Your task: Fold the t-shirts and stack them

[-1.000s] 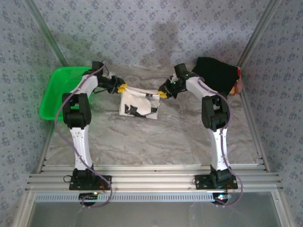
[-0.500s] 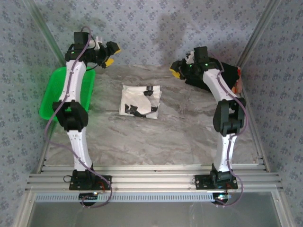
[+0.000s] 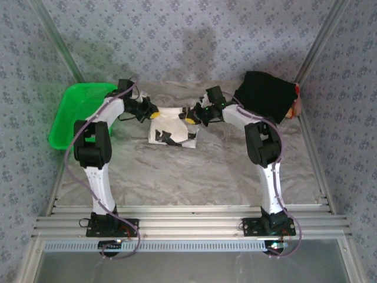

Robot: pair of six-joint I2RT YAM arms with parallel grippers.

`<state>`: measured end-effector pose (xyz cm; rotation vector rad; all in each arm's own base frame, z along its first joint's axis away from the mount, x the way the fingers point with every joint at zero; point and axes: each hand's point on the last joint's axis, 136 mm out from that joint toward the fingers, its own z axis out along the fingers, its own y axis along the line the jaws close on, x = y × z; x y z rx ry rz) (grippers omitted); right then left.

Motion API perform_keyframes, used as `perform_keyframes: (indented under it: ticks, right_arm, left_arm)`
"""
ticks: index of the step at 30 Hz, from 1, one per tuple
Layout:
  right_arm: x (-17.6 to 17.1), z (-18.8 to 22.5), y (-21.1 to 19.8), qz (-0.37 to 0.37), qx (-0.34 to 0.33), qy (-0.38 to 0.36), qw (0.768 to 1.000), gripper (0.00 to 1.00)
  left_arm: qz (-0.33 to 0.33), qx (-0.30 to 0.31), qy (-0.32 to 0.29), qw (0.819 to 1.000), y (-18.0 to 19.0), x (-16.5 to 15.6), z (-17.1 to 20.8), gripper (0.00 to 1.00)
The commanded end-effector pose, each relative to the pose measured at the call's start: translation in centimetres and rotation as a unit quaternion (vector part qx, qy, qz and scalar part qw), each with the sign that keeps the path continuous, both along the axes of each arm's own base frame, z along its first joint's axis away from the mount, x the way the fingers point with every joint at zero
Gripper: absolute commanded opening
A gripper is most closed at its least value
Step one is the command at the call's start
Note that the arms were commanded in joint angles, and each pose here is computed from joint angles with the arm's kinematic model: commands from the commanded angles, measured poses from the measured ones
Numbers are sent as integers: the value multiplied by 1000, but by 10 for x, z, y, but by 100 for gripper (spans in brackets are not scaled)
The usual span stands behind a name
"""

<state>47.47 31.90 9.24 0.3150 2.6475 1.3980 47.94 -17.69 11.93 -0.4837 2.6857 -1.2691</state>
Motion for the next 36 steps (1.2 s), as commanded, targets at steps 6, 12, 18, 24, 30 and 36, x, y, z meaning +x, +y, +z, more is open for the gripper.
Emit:
perform_keyframes:
  ticks: [6, 12, 18, 24, 30, 36]
  right_arm:
    - [71, -17, -14, -80, 33, -31, 996, 1]
    - [101, -14, -32, -141, 44, -42, 988, 26]
    - [97, 22, -55, -147, 22, -74, 986, 30]
    - [42, 93, -101, -124, -64, -131, 982, 49]
    - [-35, 94, -114, -60, -114, -111, 985, 69]
    - [-66, 58, -100, -31, -133, -81, 987, 75]
  left_arm:
    - [36, 41, -24, 998, 18, 67, -26, 10]
    - [70, 53, -31, 996, 26, 114, -37, 30]
    - [70, 35, -79, 994, 26, 127, 25, 49]
    - [81, 53, -219, 971, 67, 97, 174, 79]
    - [70, 99, -258, 958, 93, 22, 209, 100]
    - [61, 69, -205, 974, 92, -13, 139, 100]
